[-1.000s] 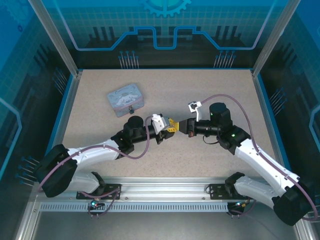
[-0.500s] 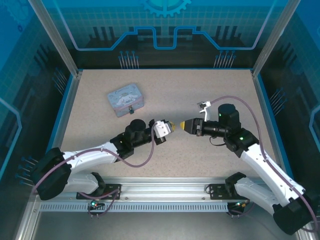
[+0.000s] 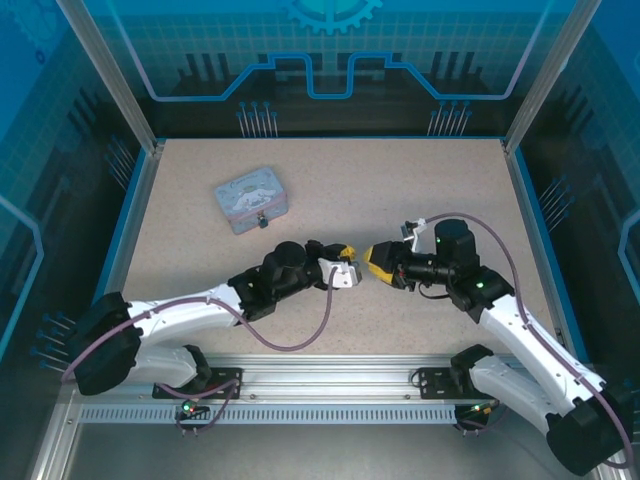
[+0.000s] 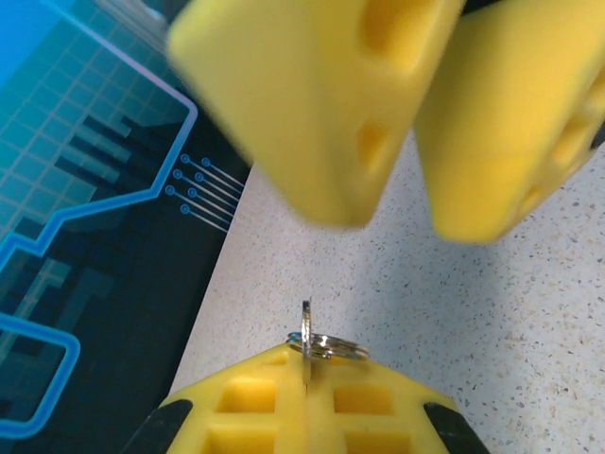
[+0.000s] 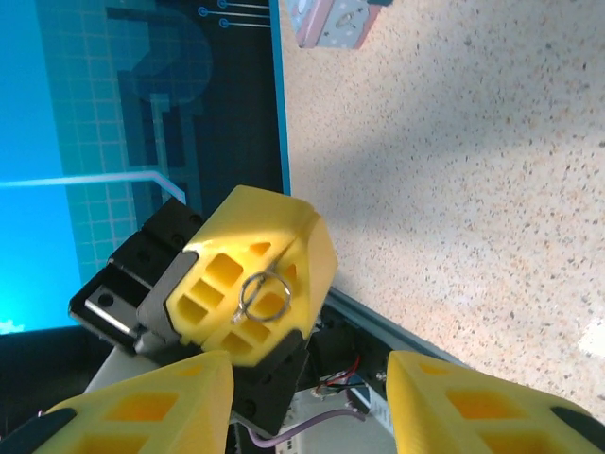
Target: Unlock a padlock with a key
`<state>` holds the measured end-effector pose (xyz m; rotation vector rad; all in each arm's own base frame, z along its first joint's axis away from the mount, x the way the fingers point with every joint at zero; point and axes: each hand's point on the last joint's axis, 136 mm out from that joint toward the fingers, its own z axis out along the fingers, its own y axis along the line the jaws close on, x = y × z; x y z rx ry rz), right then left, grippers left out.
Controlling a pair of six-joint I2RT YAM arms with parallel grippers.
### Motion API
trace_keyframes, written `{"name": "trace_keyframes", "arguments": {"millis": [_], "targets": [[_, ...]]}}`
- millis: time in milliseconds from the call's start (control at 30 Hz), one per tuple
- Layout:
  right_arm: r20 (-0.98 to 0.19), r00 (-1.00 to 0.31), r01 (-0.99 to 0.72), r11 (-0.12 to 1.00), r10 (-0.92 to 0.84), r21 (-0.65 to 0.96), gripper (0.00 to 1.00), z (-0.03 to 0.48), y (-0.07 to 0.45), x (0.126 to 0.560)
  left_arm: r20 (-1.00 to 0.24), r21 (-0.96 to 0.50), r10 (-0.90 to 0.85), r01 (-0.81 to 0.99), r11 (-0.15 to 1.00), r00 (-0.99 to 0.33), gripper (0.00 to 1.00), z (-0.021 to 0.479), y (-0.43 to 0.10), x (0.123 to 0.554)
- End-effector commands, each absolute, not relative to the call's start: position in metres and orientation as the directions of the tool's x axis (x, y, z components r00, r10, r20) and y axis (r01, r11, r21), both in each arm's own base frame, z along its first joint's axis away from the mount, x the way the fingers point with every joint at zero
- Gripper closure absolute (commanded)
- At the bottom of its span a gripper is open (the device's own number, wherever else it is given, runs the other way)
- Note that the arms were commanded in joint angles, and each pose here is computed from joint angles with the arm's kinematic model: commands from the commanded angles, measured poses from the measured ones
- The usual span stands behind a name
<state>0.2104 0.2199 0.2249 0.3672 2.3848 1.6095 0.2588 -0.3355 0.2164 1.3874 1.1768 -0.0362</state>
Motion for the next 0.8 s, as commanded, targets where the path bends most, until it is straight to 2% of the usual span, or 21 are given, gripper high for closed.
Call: {"name": "trace_keyframes", "arguments": {"millis": [0,333,767], "targets": [[-0.017,-0.946,0.094,0.324,0.324,0.941,0.54,0.233,0.228,0.209,-0.578,0.767,0.625,0.611,0.196,0.525,1.0,0.213,-0.345,0.257],[-0.004,-0.928,0.121,0.313,0.371,0.942,0.67,0.228,0.223,0.211,-0.563,0.772,0.633,0.612,0.173,0.531,1.0,0.21,-0.35,0.258],[0.034,-0.924,0.157,0.3,0.38,0.941,0.71,0.22,0.231,0.213,-0.572,0.768,0.626,0.615,0.182,0.53,1.0,0.211,-0.351,0.256]]}}
